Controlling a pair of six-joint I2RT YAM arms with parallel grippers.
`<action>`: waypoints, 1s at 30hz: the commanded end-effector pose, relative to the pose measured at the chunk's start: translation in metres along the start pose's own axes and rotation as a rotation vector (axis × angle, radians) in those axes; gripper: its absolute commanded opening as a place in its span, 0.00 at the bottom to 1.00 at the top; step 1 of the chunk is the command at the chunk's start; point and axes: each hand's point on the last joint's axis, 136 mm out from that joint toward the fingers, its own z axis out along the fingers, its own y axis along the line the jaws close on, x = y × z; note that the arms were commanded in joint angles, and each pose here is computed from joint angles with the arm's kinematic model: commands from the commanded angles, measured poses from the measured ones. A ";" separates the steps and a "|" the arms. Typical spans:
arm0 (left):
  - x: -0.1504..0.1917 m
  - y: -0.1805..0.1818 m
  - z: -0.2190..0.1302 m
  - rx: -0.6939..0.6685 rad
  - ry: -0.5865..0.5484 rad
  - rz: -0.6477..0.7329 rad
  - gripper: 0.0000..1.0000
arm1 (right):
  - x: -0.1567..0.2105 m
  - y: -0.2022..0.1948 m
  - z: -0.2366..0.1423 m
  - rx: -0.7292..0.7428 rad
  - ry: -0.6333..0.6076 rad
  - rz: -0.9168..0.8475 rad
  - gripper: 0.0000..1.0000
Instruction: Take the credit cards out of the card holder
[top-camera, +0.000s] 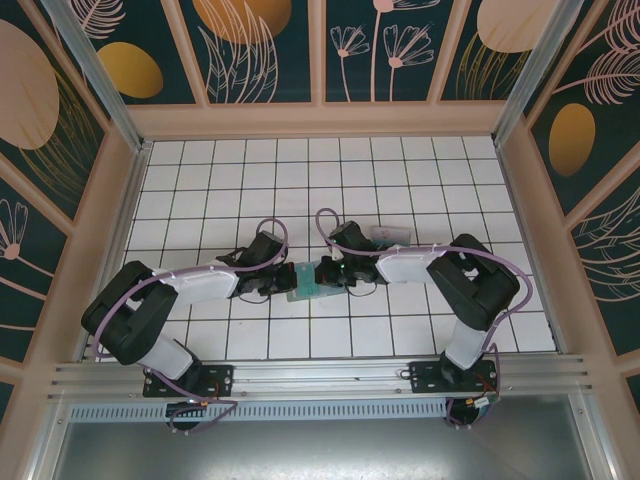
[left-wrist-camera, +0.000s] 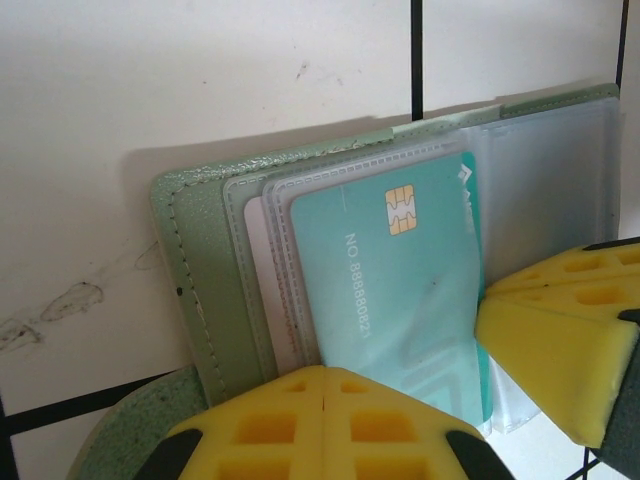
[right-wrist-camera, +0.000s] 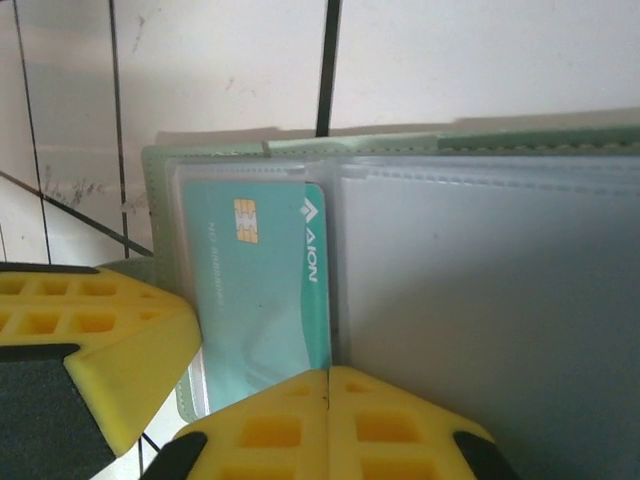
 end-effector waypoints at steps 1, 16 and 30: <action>0.009 0.010 0.005 -0.032 0.039 -0.006 0.02 | 0.001 -0.001 0.002 -0.008 0.008 0.011 0.00; 0.016 0.031 0.005 -0.126 0.056 -0.008 0.00 | -0.005 -0.019 -0.015 0.031 -0.030 0.041 0.00; 0.014 0.026 0.002 -0.114 0.050 -0.002 0.00 | -0.016 -0.028 -0.053 0.061 -0.104 0.033 0.00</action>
